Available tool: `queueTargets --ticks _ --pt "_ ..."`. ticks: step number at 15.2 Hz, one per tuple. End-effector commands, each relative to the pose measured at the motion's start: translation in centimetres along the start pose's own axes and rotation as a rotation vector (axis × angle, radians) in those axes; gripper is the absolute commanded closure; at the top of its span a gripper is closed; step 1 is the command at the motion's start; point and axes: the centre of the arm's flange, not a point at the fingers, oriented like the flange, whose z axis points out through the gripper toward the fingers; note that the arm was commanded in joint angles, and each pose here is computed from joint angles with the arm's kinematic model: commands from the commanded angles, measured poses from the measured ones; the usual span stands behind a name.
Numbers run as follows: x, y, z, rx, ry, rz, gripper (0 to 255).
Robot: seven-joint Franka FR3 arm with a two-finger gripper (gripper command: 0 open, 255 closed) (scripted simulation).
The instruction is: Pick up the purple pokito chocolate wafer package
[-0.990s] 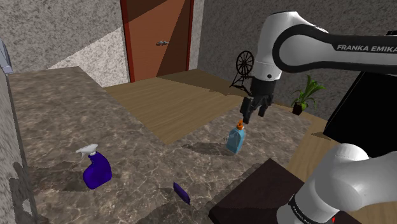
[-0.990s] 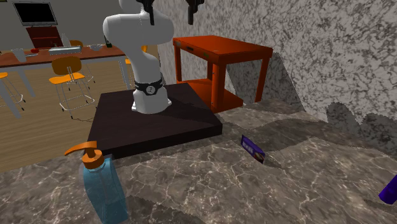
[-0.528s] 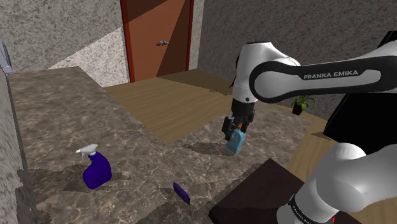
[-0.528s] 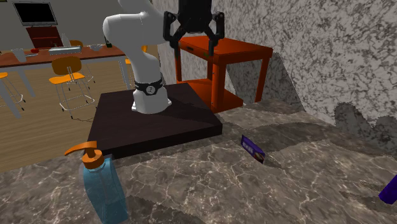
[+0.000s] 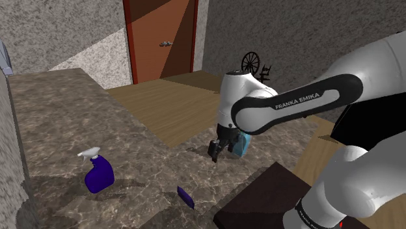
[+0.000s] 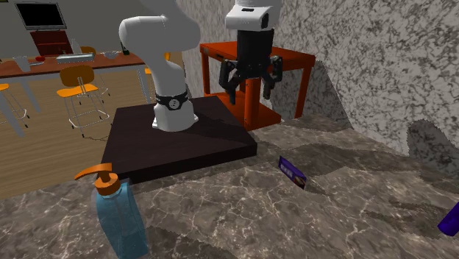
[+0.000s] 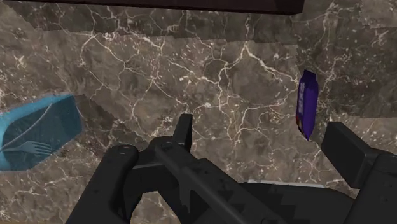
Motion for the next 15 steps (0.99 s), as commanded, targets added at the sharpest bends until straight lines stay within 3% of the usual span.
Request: queueTargets --ticks 1,15 --pt "0.7 -1.4 2.0 0.003 0.004 -0.012 0" --pt "5.3 -11.6 16.6 0.009 0.02 -0.094 0"
